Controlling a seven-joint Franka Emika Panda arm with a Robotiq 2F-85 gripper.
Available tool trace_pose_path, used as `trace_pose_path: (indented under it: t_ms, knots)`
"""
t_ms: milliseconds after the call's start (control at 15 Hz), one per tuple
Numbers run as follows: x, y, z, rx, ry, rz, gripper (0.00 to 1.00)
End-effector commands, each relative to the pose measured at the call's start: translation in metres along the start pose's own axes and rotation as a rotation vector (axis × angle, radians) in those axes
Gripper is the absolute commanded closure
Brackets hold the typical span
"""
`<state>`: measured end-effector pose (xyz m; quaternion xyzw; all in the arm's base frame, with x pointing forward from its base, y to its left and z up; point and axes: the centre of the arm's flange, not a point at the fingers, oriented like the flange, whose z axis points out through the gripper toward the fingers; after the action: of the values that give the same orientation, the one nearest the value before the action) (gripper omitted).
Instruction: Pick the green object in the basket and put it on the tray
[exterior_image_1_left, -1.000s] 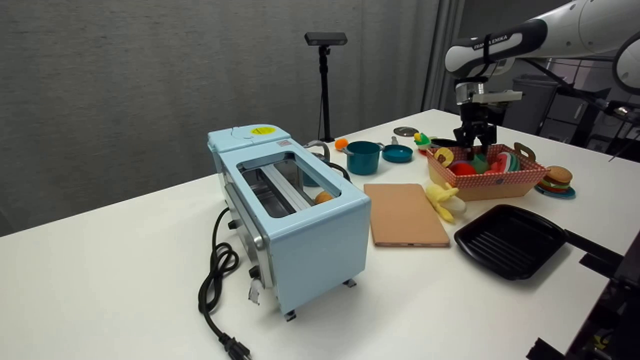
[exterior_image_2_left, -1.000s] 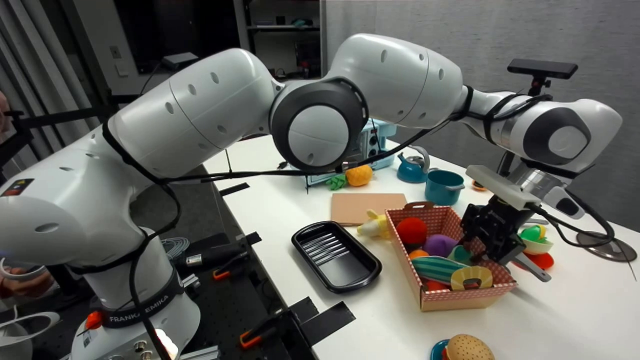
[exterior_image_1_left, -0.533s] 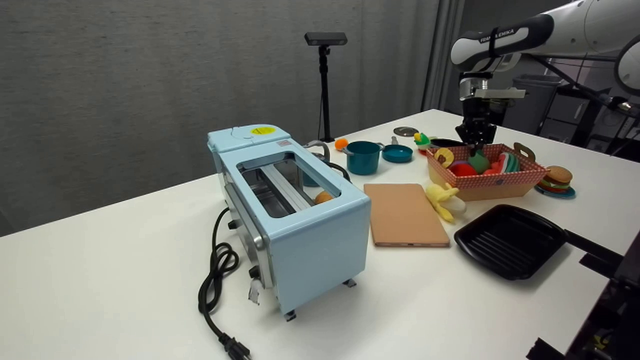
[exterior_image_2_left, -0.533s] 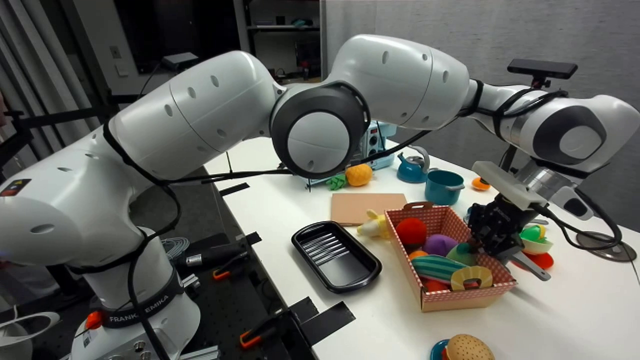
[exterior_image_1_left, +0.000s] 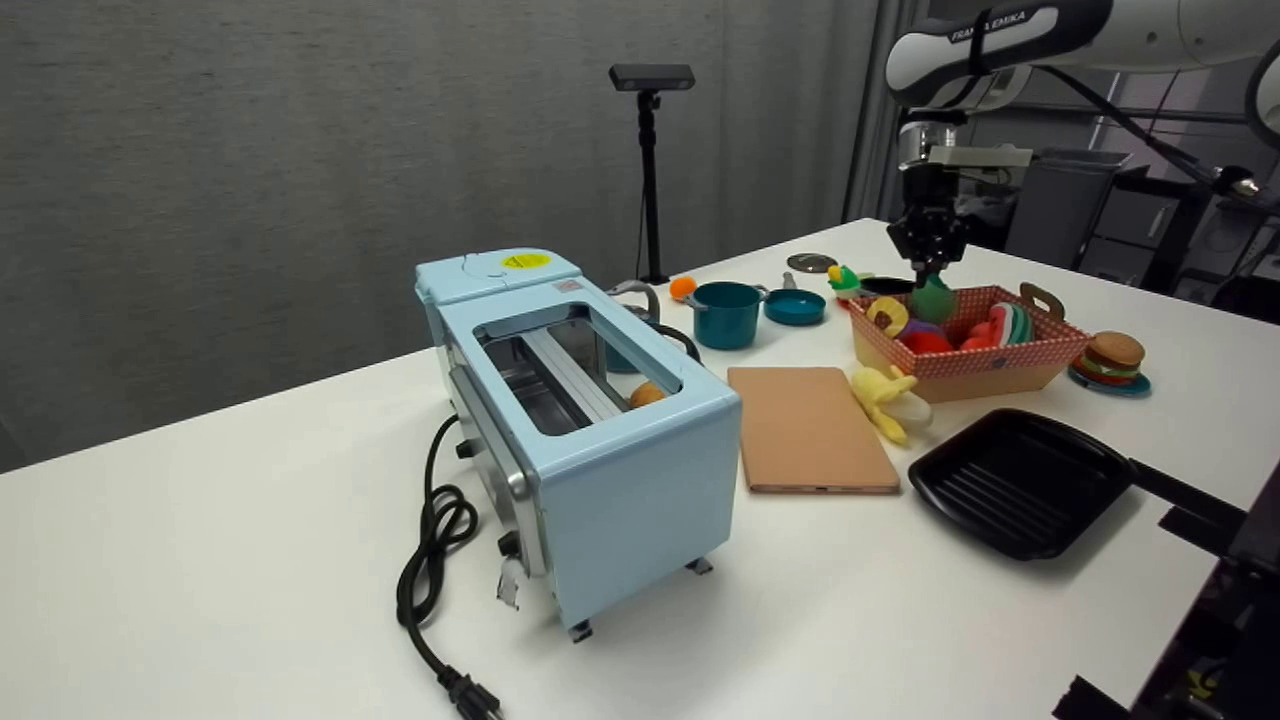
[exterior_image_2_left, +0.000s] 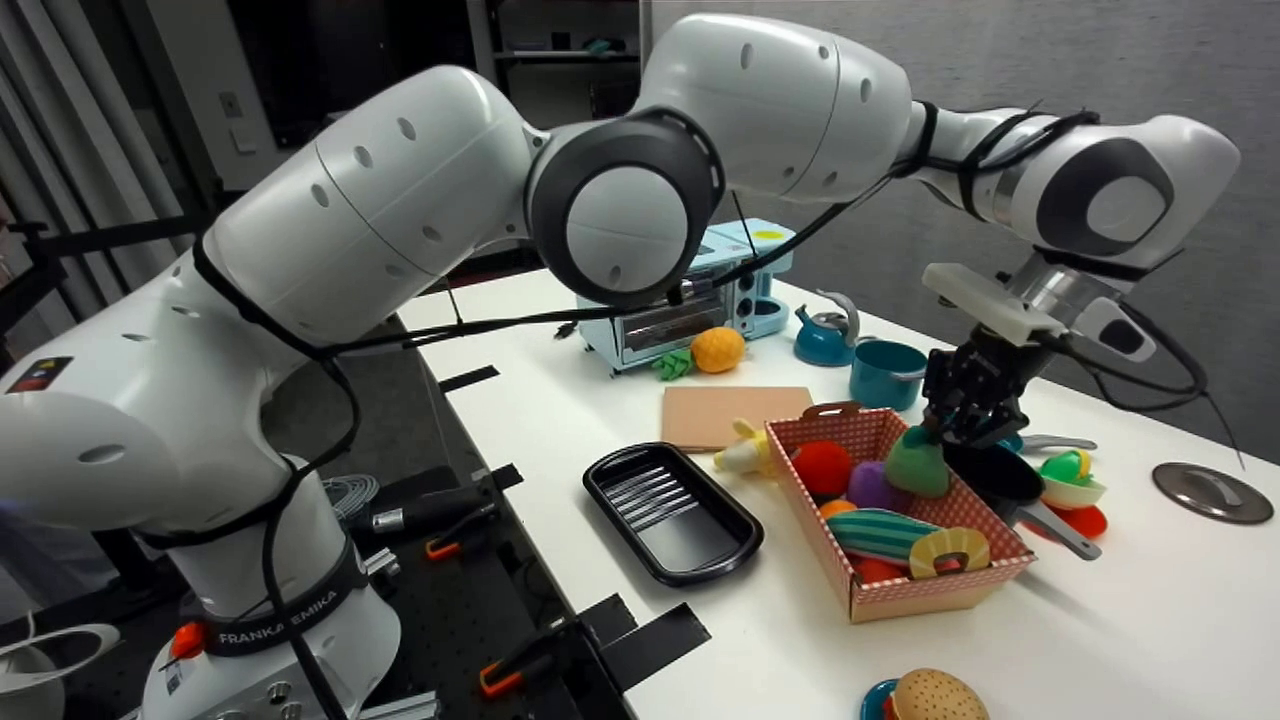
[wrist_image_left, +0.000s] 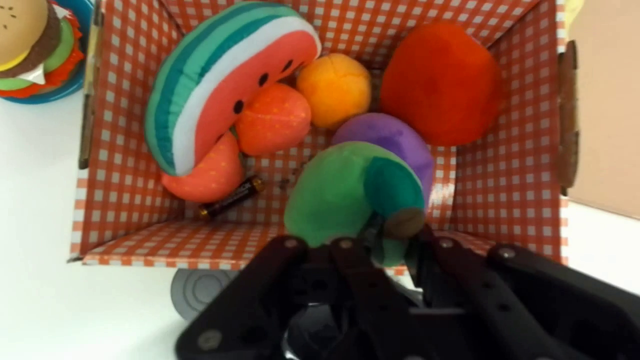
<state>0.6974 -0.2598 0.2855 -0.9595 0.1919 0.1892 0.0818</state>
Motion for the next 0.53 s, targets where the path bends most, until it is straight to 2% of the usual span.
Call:
trace_pose_path:
  t_ms: [0,467]
  knots:
    - [-0.063,-0.037,-0.004,-0.013,0.039,0.005,0.97]
    - [-0.117,-0.100,-0.011,-0.041,0.067,-0.005,0.97]
